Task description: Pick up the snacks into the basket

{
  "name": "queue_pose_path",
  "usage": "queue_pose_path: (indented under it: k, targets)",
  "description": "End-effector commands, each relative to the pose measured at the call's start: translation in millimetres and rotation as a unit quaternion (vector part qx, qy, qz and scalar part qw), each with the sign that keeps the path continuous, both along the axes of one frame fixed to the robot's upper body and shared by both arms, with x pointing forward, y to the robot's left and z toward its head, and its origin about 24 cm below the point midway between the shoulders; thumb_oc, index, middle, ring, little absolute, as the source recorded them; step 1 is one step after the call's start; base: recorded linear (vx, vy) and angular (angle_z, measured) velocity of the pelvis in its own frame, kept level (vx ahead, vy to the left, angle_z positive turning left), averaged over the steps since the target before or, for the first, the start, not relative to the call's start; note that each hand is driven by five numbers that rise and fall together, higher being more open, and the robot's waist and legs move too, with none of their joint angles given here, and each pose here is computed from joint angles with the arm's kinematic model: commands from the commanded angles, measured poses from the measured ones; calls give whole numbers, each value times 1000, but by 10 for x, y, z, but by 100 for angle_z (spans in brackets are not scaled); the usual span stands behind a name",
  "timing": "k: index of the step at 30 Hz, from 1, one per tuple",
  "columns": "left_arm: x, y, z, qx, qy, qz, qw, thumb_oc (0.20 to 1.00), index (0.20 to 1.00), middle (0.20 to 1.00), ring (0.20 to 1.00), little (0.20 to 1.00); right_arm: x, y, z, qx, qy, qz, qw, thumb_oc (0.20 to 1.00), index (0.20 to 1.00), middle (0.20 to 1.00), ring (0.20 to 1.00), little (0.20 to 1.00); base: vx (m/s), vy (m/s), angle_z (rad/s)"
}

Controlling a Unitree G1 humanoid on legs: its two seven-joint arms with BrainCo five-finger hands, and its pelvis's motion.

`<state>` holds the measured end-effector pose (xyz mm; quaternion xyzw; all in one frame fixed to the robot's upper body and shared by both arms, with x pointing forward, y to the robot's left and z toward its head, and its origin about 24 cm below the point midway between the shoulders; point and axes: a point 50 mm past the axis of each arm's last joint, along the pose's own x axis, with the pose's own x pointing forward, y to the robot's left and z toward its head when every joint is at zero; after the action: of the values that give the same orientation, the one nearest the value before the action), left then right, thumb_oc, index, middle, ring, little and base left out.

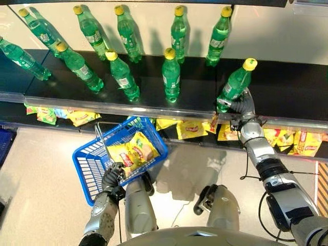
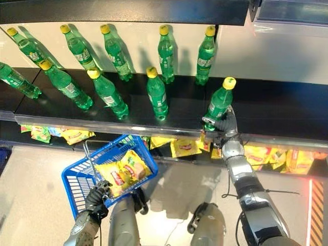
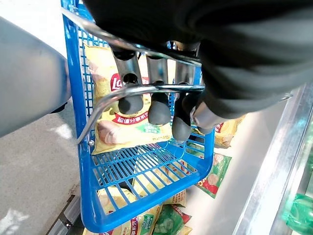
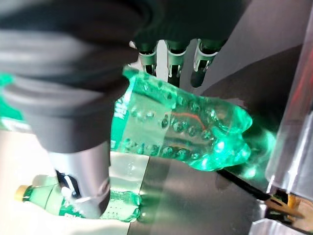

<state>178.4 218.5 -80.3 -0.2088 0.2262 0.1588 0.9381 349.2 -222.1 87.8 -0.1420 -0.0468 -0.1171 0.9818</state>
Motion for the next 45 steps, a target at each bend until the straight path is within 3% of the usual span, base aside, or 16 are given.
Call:
queue_pose_path:
  k: [1,9,10,11,27,37,45]
  targets:
    - [115,40,293,17,-77,-33,996,200,200,200,200,200,163,-49,394,9,-62,-11,998,1000,1000,1000,1000,1000,0,0,0]
    - [109,36,276,17,-70,-35,997,200,200,200,200,200,358,-12,659,25,-75,-20,997,1000,1000,1000,1000,1000,0,0,0]
    - [118,39,284,18,-71,-36,997,200,200,200,200,200,371,-11,691,25,-78,-20,996,495,495,495,495,495,0,0,0]
    - [117,40,282,18,-71,-36,997,200,200,200,200,200,378,-10,705,28,-80,-19,996,200,200,200,200,200,0,0,0]
    - [179,52,328,23,-84,-27,996,200,200,200,200,200,218,-115,697,58,-121,-31,990,200,200,200,200,200,1,2,1]
    - [250,56,357,31,-96,-12,995,200,200,200,200,200,-190,-31,892,32,-248,-22,968,200,200,200,200,200,2,1,1]
    - [249,63,383,25,-108,1,994,200,200,200,200,200,-564,146,950,22,-305,54,951,200,200,200,200,200,0,0,0]
